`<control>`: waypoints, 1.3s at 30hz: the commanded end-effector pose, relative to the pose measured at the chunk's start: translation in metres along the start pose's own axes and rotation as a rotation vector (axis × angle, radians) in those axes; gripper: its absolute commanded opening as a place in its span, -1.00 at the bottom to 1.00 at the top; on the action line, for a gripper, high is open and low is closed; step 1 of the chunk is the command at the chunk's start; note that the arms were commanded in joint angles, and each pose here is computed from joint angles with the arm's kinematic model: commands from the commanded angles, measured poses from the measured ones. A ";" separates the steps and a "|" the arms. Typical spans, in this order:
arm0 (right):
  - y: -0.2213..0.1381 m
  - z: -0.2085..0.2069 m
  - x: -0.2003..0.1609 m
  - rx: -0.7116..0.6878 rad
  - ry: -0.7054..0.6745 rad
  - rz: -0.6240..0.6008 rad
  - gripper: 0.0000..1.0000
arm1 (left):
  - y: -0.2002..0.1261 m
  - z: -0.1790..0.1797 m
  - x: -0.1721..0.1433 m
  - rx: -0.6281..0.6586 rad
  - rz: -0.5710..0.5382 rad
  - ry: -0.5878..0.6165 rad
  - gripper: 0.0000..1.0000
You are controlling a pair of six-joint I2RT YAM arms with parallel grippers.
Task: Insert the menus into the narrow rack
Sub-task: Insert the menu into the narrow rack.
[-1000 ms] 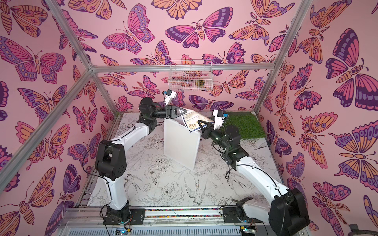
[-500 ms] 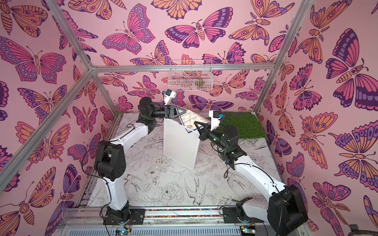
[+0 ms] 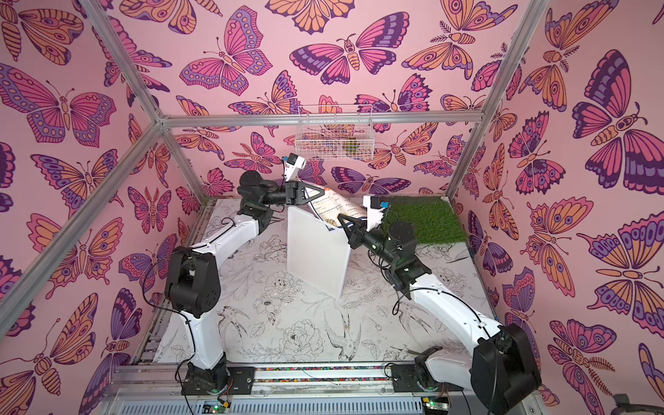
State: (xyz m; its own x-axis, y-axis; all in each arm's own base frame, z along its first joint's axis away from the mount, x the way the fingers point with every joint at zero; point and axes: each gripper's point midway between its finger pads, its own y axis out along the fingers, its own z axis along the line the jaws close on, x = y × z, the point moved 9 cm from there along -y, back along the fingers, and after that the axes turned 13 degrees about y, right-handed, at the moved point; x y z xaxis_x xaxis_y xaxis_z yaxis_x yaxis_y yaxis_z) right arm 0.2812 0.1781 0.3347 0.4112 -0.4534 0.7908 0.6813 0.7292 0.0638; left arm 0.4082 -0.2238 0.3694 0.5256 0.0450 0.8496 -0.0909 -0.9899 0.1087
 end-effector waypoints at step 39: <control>-0.021 -0.002 0.022 -0.087 0.084 -0.075 0.34 | -0.002 0.015 -0.016 -0.004 0.046 0.079 -0.97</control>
State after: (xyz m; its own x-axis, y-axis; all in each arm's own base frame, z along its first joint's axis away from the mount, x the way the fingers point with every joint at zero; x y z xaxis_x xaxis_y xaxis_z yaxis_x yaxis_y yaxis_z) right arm 0.2810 0.1581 0.3363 0.4136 -0.5226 0.7455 0.7690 0.6389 0.0212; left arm 0.4148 -0.2268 0.3494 0.4751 0.0293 0.8794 -0.0875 -0.9929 0.0804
